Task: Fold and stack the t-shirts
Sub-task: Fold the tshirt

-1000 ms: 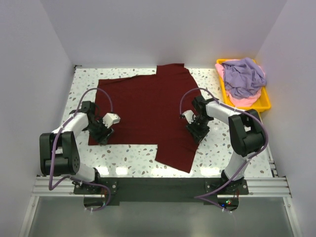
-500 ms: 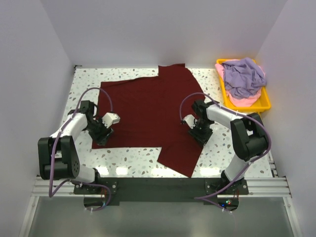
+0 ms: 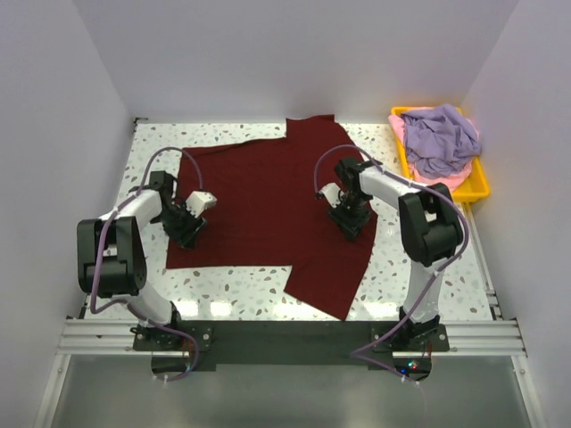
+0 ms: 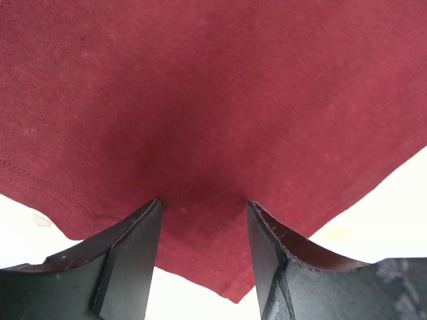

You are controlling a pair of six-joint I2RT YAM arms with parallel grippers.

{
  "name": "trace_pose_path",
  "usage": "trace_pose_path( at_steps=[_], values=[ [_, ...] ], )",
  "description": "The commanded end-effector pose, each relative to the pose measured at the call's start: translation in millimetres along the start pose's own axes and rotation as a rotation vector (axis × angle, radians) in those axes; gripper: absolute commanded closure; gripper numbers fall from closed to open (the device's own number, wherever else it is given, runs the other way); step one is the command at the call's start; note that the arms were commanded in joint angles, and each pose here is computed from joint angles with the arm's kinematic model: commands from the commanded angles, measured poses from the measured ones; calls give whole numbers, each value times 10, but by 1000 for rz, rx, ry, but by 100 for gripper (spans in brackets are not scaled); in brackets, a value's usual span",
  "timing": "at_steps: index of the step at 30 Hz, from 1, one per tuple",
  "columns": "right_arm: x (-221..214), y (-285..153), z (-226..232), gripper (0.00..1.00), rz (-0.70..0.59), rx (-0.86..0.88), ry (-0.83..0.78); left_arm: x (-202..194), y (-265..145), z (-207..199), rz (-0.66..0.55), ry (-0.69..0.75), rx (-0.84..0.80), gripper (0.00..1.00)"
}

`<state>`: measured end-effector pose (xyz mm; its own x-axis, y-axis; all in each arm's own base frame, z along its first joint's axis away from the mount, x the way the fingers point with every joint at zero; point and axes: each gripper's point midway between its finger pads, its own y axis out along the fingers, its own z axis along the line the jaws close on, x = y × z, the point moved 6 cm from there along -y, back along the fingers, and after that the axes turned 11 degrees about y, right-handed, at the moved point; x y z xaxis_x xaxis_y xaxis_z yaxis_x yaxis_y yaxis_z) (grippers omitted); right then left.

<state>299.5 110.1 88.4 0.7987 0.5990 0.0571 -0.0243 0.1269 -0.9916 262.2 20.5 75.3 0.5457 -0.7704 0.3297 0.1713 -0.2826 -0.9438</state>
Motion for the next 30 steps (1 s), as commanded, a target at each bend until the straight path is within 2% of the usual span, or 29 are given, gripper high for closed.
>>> trace_pose_path(
  at_steps=[1, 5, 10, 15, 18, 20, 23, 24, 26, 27, 29, 30],
  values=[
    [50, 94, -85, 61, 22, -40, 9, 111, -24, 209, -29, -26, 75, 42],
    [-105, 202, -105, 61, 75, -61, -6, 21, 19, 162, 9, -19, 61, 44],
    [-476, 304, 13, 62, 150, -44, -26, -178, 55, -130, 66, 14, -20, 46],
    [-847, 191, 222, 62, 200, -17, -67, -401, -16, -518, 113, 67, -83, 49],
    [-943, 18, 372, 60, 197, 47, -97, -406, -120, -674, 93, 79, -122, 50],
    [-879, -114, 389, 56, 157, 78, -92, -304, -231, -683, 40, 89, -122, 48],
    [-560, -439, 283, 53, 32, 114, -53, 49, -467, -434, -77, 81, -54, 44],
    [-356, -636, 144, 53, -45, 106, -12, 274, -622, -234, -148, 94, 10, 43],
    [-110, -695, -5, 53, -100, 150, 51, 482, -671, -15, -201, 52, 44, 43],
    [125, -882, -128, 53, -193, 131, 84, 692, -795, 218, -268, 67, 123, 42],
    [343, -862, -388, 53, -238, 116, 165, 863, -749, 443, -312, 10, 147, 41],
    [567, -1003, -513, 53, -333, 80, 197, 1041, -846, 658, -372, 16, 218, 40]
  ],
)
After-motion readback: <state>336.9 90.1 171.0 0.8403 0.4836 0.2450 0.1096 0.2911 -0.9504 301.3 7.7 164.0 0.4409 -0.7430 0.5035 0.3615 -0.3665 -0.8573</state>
